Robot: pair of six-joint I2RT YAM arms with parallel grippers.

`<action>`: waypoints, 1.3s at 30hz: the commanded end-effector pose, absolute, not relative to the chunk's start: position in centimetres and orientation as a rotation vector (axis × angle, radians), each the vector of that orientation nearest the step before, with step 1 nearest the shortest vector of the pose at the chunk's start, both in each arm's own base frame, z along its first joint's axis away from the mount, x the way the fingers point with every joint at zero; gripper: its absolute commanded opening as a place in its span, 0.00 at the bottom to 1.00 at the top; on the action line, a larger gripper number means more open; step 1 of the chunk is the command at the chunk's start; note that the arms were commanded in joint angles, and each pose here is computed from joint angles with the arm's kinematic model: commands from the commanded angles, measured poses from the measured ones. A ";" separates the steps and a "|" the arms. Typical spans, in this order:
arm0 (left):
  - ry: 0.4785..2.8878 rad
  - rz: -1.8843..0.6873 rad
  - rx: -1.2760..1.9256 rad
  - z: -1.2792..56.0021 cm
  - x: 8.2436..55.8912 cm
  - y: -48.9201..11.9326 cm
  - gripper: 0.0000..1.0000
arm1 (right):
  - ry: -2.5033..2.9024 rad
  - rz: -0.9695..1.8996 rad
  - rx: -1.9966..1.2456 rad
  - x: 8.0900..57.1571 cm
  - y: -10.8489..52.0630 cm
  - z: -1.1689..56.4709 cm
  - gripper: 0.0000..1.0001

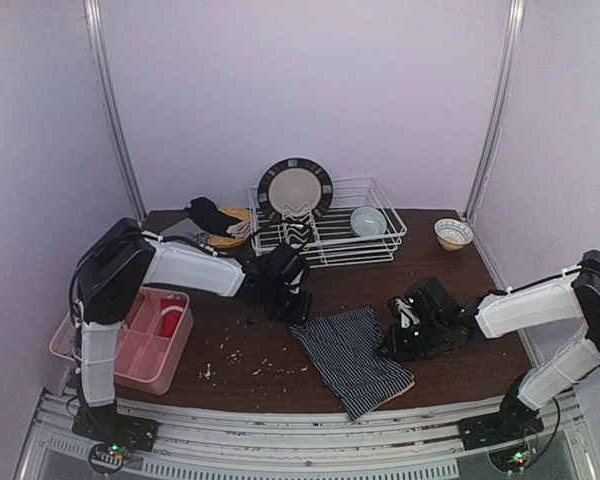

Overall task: Roll the underwear
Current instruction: Pick up the underwear from the center of the board, then fold the underwear at the center of the board.

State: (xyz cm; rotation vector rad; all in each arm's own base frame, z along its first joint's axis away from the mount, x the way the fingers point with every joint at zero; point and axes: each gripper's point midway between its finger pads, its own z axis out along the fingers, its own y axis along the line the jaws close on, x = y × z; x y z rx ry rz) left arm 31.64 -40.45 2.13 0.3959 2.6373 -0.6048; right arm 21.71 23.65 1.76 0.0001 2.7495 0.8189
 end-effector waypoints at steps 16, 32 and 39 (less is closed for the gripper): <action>2.617 -0.707 0.361 5.0 29.3 -38.4 0.28 | 2.711 0.221 -0.154 20.2 21.9 6.6 0.00; 2.635 -0.891 0.243 4.7 25.4 -36.6 0.24 | 2.625 0.087 -0.319 20.4 30.1 8.8 0.00; 2.636 -0.924 0.247 4.7 25.2 -37.0 0.19 | 2.636 0.139 -0.418 19.4 34.0 8.3 0.00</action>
